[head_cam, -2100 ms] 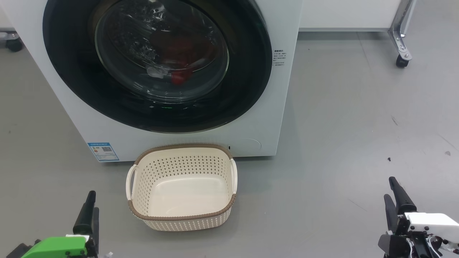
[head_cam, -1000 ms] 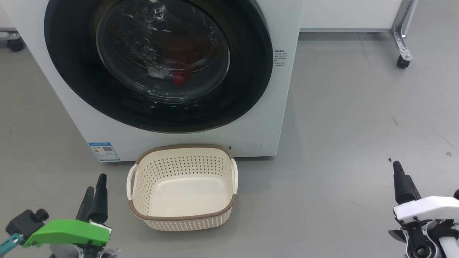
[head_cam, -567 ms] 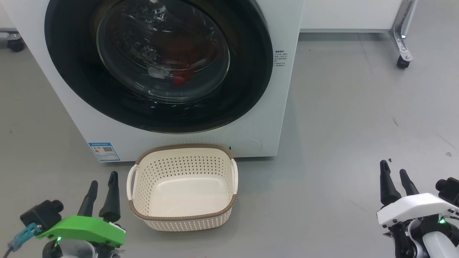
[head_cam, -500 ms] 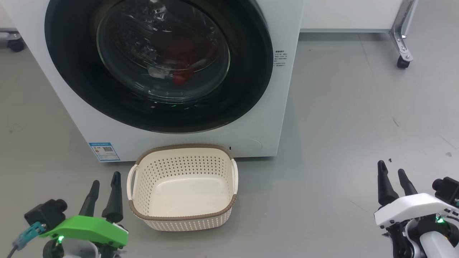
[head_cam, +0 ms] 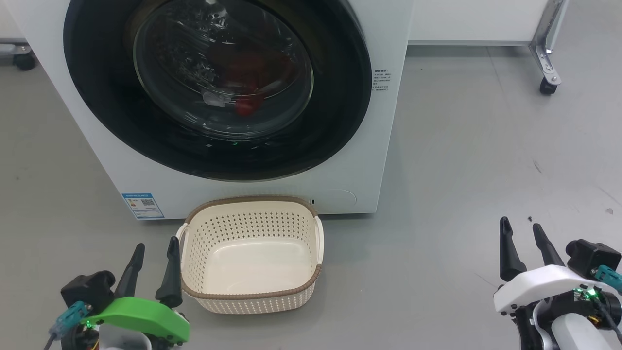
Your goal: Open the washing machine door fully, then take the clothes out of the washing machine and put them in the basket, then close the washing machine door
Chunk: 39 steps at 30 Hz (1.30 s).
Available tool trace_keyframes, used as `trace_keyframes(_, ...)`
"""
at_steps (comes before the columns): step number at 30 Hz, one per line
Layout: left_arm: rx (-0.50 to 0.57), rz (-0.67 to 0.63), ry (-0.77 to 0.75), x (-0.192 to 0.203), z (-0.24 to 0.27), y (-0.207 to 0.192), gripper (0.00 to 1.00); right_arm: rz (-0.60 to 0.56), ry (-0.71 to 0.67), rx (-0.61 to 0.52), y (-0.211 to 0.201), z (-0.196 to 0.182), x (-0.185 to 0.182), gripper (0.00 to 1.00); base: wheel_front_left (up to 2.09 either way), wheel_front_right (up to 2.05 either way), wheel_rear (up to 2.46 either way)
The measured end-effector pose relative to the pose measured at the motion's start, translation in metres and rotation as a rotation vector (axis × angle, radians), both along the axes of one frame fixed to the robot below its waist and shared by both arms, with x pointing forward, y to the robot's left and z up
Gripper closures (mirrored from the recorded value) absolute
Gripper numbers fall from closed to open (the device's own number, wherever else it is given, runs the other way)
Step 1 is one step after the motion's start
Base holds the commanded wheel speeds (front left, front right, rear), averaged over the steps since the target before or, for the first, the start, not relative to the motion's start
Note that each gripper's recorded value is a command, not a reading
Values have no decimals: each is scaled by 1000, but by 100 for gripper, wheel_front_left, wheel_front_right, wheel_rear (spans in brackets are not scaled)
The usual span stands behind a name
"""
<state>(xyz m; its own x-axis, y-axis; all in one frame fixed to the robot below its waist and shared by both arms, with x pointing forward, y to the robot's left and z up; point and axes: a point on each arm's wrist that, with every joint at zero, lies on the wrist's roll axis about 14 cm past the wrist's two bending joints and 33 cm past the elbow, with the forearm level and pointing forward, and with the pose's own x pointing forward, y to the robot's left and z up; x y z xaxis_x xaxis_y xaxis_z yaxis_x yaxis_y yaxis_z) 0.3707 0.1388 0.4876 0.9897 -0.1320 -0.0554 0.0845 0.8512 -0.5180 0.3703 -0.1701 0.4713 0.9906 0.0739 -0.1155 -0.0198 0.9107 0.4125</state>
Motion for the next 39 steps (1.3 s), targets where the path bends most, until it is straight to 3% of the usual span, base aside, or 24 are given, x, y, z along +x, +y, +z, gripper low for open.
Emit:
trace_keyframes(29, 295, -11, -100, -4, 3, -9, 0, 54, -139, -340, 14, 16, 0, 0, 0, 0, 0)
trace_keyframes(39, 286, -6, -89, -3, 0, -11, 0, 17, -134, -320, 10, 16, 1, 0, 0, 0, 0)
